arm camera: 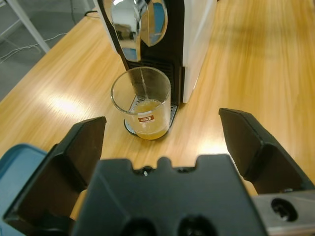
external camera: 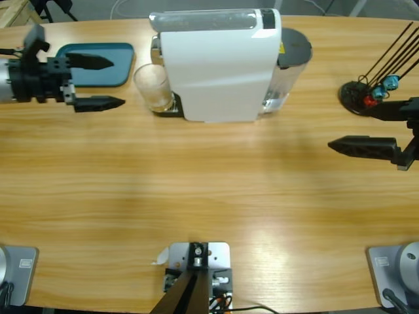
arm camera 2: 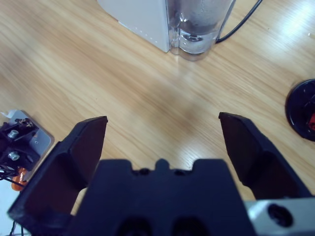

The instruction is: Pour coffee

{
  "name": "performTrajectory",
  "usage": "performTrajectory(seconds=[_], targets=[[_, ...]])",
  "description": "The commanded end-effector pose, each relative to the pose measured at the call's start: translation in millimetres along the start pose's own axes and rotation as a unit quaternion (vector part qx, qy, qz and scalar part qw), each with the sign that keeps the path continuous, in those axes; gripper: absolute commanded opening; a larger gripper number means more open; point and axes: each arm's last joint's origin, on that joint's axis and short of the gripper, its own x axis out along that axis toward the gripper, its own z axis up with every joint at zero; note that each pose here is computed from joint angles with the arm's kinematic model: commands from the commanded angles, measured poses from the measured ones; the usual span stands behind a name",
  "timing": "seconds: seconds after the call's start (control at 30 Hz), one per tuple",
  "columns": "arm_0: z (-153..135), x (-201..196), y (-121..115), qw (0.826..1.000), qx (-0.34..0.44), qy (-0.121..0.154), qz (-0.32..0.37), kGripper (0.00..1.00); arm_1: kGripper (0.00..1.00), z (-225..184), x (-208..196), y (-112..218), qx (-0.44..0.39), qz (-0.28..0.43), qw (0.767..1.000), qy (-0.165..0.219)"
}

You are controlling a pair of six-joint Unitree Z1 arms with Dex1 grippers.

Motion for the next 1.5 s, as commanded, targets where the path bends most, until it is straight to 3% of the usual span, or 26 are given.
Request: performTrajectory(seconds=[0.03,0.23,0.33,0.53,0.8,1.37,1.4,1.5], targets=[[-28.9,36.3,31.5,0.999,0.006,-0.023,-0.025,1.0,1.0,-2.8,15.2,-2.5,0.01,0.002,0.999,0.034],[-27.4,54.7,45.7,0.998,0.007,-0.046,-0.045,1.0,1.0,-1.4,18.1,-2.9,0.01,0.002,0.999,0.041],[-24.9,64.1,41.1,0.997,0.008,-0.046,-0.06,1.0,1.0,-1.4,18.0,-2.9,0.01,0.002,0.999,0.041],[-21.8,71.5,35.3,0.998,0.014,-0.028,-0.049,1.0,1.0,-1.4,18.0,-3.0,0.01,0.002,0.999,0.04],[-16.0,87.4,34.1,1.0,0.018,0.019,0.0,1.0,1.0,-1.7,18.5,-3.1,0.009,0.001,0.999,0.041],[-11.1,92.2,21.4,0.999,0.003,0.03,-0.027,0.985,1.0,-2.2,18.9,-3.2,0.009,0.0,0.999,0.041],[-11.0,92.2,21.3,0.999,0.003,0.029,-0.027,0.92,1.0,-2.3,18.7,-3.2,0.009,0.0,0.999,0.041],[-11.1,92.1,21.2,0.999,0.004,0.029,-0.027,0.482,1.0,-2.3,18.6,-3.3,0.009,0.0,0.999,0.04]])
